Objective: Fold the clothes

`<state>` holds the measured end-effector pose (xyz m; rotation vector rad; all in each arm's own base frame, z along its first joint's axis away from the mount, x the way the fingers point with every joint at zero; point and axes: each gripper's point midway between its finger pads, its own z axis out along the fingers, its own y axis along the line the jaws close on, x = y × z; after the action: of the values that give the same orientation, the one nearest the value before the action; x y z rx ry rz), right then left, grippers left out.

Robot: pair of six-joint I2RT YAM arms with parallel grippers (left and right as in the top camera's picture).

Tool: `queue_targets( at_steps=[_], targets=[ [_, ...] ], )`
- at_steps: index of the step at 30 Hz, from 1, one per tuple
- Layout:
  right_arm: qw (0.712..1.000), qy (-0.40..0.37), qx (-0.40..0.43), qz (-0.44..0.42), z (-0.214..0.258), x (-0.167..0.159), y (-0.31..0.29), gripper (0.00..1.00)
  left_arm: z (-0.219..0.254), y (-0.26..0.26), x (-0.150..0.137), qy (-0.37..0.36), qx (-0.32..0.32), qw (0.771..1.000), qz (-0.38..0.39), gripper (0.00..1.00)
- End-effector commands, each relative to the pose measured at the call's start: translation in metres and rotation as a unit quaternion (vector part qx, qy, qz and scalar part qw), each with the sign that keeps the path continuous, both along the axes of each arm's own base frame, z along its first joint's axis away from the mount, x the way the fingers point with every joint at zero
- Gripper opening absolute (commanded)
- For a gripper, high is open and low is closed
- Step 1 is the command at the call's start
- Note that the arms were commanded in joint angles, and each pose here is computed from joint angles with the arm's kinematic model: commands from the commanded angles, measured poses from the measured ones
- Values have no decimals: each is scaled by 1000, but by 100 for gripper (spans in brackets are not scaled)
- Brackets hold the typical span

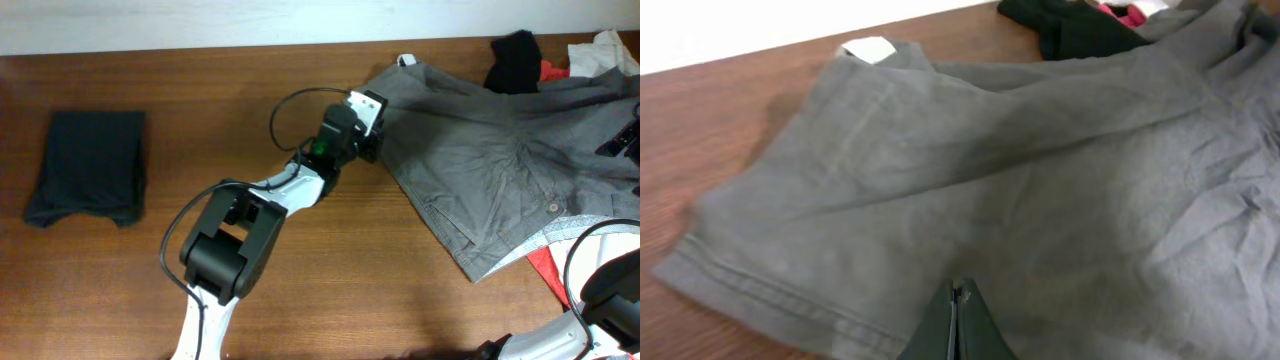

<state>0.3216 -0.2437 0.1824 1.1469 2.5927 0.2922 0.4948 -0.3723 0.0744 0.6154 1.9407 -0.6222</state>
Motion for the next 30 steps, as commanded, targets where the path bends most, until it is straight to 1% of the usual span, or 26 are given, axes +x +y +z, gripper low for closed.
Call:
queue_targets(
  at_steps=[1,7,11,16,23,27,30],
  targets=[
    [1000,-3,2,8,-1,3,3,99,-9,-9,5,1,1,1000,13,1],
    [1000,-3,2,8,-1,3,3,99,-41,-6,-1,30,26,999,16,1],
    [1000,-3,2,8,-1,3,3,99,-58,7,-1,51,59,996,42,0],
    [1000,-3,2,8,-1,3,3,99,-69,12,-6,69,76,994,45,0],
    [1000,-3,2,8,-1,3,3,99,-73,13,-8,75,82,993,47,0],
    [1000,-3,2,8,-1,3,3,99,-84,31,-5,83,116,986,82,0],
    [1000,-3,2,8,-1,3,3,99,-89,46,-1,74,155,981,93,0]
  ],
)
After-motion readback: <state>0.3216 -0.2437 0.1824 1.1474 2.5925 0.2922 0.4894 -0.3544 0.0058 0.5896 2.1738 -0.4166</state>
